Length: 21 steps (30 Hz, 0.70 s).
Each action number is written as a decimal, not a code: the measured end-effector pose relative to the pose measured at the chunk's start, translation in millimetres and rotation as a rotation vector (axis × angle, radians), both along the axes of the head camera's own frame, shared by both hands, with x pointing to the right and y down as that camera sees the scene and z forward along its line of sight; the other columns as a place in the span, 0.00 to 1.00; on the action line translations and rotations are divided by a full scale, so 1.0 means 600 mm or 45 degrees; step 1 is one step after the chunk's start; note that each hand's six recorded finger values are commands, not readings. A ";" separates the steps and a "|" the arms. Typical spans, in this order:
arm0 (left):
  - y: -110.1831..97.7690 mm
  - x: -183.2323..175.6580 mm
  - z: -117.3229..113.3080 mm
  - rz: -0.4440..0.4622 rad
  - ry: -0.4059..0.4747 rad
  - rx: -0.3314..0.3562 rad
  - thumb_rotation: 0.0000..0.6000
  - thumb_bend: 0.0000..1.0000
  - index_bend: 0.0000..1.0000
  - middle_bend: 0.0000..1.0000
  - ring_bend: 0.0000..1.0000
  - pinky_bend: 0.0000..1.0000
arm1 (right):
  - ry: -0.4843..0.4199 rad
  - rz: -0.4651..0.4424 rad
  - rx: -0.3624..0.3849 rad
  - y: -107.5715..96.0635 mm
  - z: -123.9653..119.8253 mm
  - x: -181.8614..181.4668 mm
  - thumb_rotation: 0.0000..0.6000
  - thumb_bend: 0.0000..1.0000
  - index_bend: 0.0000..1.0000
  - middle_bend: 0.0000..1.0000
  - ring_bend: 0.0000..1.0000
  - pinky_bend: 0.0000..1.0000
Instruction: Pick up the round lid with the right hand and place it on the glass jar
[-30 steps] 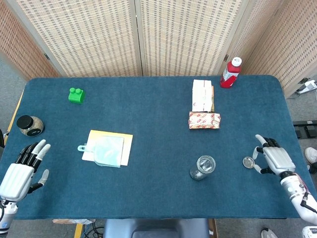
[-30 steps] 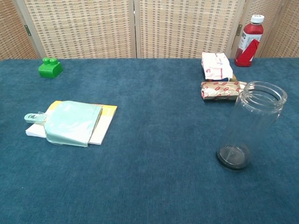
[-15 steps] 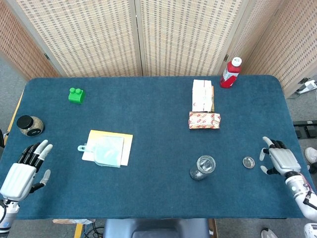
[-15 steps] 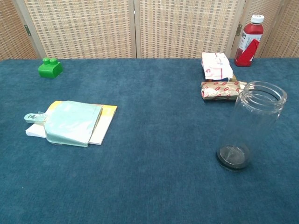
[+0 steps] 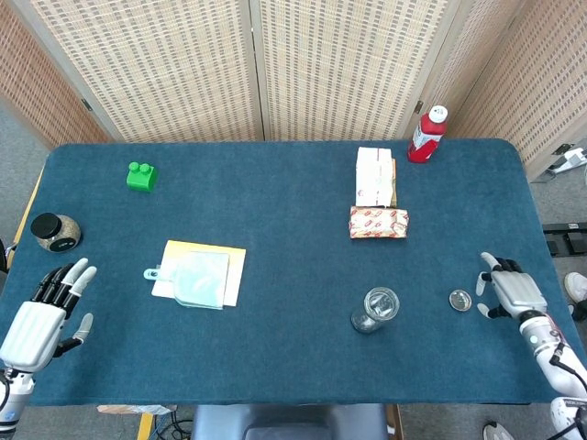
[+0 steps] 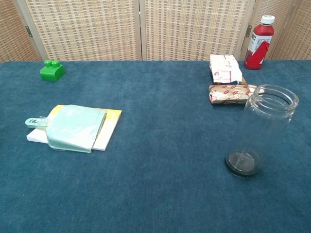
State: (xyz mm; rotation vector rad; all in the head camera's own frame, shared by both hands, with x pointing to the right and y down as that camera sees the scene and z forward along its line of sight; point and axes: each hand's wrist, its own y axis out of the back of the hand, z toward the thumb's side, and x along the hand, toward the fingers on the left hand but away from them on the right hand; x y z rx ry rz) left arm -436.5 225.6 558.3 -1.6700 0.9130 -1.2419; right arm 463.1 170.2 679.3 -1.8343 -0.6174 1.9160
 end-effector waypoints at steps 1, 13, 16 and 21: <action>0.000 0.000 -0.001 -0.001 0.001 0.002 1.00 0.45 0.00 0.00 0.00 0.07 | -0.001 -0.002 -0.004 0.000 0.003 -0.002 1.00 0.33 0.51 0.00 0.00 0.00; 0.000 -0.002 -0.009 -0.005 0.021 0.011 1.00 0.45 0.00 0.00 0.00 0.07 | -0.001 -0.013 -0.036 0.001 0.028 -0.010 1.00 0.33 0.52 0.00 0.00 0.00; 0.000 -0.001 -0.011 -0.004 0.026 0.013 1.00 0.45 0.00 0.00 0.00 0.07 | 0.001 -0.013 -0.044 0.002 0.033 -0.010 1.00 0.33 0.52 0.00 0.00 0.00; 0.000 -0.001 -0.013 -0.006 0.033 0.015 1.00 0.45 0.00 0.00 0.00 0.07 | 0.002 -0.011 -0.055 0.002 0.042 -0.011 1.00 0.33 0.52 0.00 0.00 0.00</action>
